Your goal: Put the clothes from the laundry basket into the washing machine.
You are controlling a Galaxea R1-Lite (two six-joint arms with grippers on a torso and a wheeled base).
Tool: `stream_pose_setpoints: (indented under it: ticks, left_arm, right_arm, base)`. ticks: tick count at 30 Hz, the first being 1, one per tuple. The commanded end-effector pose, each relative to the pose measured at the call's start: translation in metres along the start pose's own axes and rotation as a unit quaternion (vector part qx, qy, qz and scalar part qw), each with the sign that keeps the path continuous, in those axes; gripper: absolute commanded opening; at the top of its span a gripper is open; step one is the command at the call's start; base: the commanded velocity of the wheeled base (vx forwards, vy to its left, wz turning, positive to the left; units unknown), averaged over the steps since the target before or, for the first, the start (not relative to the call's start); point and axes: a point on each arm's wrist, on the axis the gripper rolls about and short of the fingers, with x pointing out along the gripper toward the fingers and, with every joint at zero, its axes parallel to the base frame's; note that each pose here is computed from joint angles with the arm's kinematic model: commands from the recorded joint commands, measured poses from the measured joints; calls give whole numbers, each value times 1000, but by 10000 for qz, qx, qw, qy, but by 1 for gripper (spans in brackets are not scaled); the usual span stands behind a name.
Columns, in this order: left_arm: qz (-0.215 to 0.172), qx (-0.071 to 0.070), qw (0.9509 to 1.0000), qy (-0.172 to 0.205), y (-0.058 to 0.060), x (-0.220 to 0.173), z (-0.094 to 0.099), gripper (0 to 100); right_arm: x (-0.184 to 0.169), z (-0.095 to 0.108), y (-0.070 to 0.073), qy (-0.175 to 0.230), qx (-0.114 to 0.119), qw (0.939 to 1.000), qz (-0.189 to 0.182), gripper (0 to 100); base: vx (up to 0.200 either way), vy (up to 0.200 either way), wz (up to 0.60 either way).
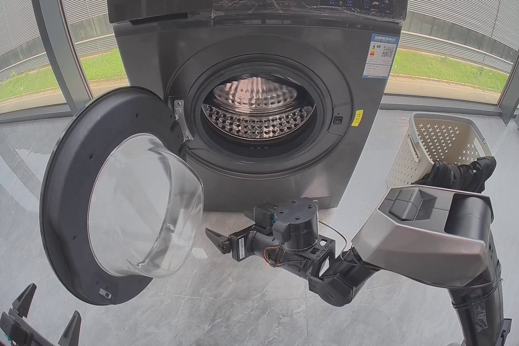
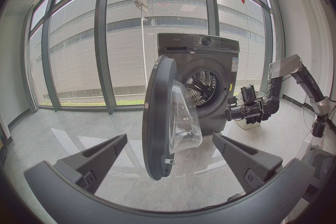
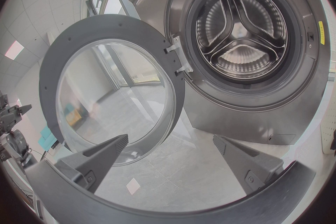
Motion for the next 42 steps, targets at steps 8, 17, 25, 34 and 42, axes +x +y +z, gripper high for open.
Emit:
stream_pose_setpoints:
  ticks: [8,17,25,34,42]
  left_arm:
    - [1,5,10000,0,0,0,-5,100]
    - [-7,6,10000,-1,0,0,-5,100]
    - [1,-2,10000,0,0,0,-5,100]
    - [1,5,10000,0,0,0,-5,100]
    - [1,5,10000,0,0,0,-5,100]
  right_arm:
    - [56,10,13,-74,45,9992,-400,100]
    - [66,9,14,-250,176,9988,-387,100]
    - [52,21,2,-332,215,9978,-529,100]
    - [-39,80,-41,-709,-133,9913,-1100,100]
    - [-132,97,-66,-1038,-108,9811,-1628,100]
  base:
    - [0,0,0]
    - [0,0,0]
    - [0,0,0]
    - [0,0,0]
    - [0,0,0]
